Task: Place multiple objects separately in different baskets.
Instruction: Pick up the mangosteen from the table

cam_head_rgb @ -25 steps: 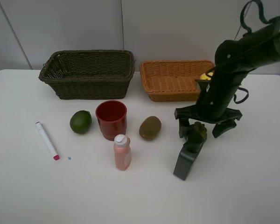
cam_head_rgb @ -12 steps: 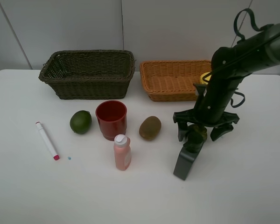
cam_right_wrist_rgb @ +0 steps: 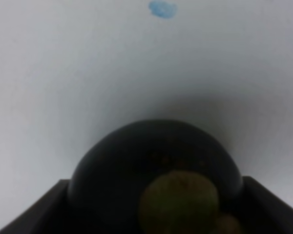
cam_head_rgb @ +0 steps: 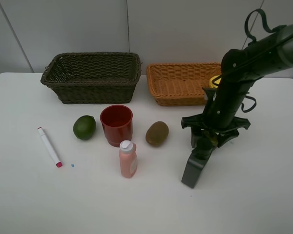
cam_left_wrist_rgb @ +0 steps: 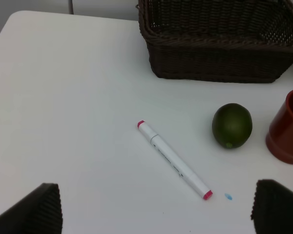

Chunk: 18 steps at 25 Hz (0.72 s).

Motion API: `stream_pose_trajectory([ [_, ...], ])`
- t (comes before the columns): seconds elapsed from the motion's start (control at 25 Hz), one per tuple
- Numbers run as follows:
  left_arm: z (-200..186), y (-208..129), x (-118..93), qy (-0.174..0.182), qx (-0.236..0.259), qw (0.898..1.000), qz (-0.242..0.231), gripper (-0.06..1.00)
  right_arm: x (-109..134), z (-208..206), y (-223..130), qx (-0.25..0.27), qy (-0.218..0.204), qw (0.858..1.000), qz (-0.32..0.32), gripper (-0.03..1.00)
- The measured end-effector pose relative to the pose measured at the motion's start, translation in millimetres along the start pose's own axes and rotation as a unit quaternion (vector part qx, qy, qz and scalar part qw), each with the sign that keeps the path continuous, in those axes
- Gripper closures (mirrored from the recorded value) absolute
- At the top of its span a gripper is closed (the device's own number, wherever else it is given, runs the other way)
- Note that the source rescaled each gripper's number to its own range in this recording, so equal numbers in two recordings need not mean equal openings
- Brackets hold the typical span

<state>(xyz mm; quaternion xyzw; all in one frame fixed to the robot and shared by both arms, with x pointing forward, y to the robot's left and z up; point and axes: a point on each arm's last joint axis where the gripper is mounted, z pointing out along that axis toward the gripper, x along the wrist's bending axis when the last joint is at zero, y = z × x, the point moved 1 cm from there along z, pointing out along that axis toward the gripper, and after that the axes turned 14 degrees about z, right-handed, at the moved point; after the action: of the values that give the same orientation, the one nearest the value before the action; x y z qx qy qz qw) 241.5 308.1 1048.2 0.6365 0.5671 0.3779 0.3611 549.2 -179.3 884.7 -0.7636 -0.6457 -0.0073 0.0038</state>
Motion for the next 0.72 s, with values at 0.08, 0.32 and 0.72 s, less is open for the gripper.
stream_pose_trajectory([
  [0.08,0.0,0.0,0.0,0.000,0.000,1.000,0.000,-0.06,0.0,0.0,0.0,0.000,0.000,1.000,0.000,0.46],
  [0.32,0.0,0.0,0.0,0.000,0.000,1.000,0.000,-0.06,0.0,0.0,0.0,0.000,0.000,1.000,0.000,0.46],
  [0.72,0.0,0.0,0.0,0.000,0.000,1.000,0.000,-0.06,3.0,-27.5,4.8,0.013,-0.009,1.000,-0.002,0.46],
])
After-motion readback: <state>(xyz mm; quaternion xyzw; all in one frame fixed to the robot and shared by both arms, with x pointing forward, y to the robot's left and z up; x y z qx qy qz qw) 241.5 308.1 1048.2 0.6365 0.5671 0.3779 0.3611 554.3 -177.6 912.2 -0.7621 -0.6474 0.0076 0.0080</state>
